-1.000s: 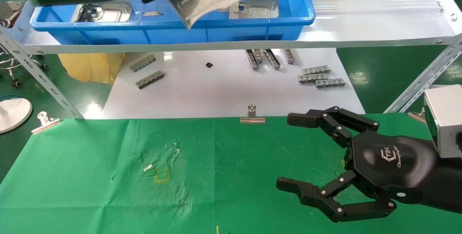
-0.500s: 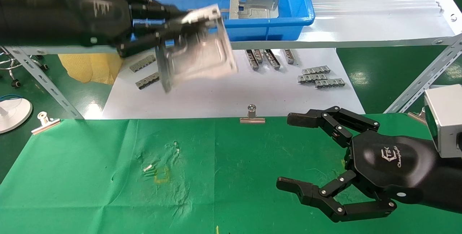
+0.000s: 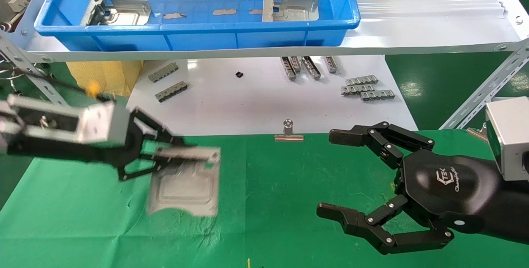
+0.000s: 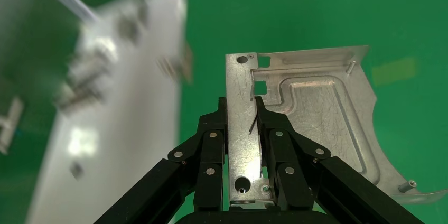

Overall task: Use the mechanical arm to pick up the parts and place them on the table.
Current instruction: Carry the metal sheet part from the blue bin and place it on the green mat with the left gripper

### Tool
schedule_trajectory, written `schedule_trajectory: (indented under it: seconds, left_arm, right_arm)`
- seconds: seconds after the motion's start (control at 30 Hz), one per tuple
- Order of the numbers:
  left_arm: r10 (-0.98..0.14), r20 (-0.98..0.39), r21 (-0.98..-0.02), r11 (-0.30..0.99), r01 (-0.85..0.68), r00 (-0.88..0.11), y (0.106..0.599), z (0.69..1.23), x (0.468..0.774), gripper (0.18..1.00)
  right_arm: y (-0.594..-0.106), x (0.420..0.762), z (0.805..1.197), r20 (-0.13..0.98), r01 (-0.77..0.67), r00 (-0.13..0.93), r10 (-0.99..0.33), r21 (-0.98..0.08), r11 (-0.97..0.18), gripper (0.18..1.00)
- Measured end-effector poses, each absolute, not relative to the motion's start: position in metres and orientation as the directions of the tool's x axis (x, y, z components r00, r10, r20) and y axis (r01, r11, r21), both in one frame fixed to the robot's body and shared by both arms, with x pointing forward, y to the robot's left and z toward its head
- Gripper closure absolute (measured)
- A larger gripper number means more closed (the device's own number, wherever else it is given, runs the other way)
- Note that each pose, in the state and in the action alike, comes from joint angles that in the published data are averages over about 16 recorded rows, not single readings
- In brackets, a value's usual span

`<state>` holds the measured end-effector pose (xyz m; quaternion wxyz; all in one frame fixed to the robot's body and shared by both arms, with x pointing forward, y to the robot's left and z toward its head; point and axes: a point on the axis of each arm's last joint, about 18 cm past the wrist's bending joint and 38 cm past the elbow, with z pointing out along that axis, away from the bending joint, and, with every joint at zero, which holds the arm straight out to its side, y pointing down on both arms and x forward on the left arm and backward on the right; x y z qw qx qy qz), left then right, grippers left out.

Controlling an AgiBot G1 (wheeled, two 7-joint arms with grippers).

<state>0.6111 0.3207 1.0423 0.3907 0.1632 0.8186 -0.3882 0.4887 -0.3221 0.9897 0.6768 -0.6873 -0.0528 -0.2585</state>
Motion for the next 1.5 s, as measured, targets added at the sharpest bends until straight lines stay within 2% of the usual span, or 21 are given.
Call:
schedule_trajectory:
  seconds: [0.3, 0.63, 0.9, 1.07, 1.2, 1.5]
  left_arm:
    - [0.012, -0.741, -0.441, 0.746, 0.499, -0.672, 0.334, 0.997, 0.64, 0.912]
    - [0.005, -0.764, -0.42, 0.755, 0.503, -0.646, 0.331, 0.978, 0.66, 0.912]
    - [0.013, -0.772, -0.414, 0.748, 0.518, -0.636, 0.328, 0.974, 0.663, 0.898]
    - [-0.009, -0.762, -0.457, 0.715, 0.529, -0.647, 0.326, 0.977, 0.658, 0.87]
    - [-0.067, -0.745, -0.531, 0.661, 0.53, -0.664, 0.324, 0.98, 0.652, 0.838]
    - [-0.224, -0.677, -0.695, 0.509, 0.508, -0.701, 0.324, 0.985, 0.642, 0.678]
  right_arm:
    - [-0.322, 0.489, 0.99, 0.427, 0.422, 0.861, -0.277, -0.903, -0.078, 0.179]
    - [-0.322, 0.489, 0.99, 0.427, 0.422, 0.861, -0.277, -0.903, -0.078, 0.179]
    - [-0.322, 0.489, 0.99, 0.427, 0.422, 0.861, -0.277, -0.903, -0.078, 0.179]
    - [-0.322, 0.489, 0.99, 0.427, 0.422, 0.861, -0.277, -0.903, -0.078, 0.179]
    - [-0.322, 0.489, 0.99, 0.427, 0.422, 0.861, -0.277, -0.903, -0.078, 0.179]
    - [-0.322, 0.489, 0.99, 0.427, 0.422, 0.861, -0.278, -0.903, -0.078, 0.179]
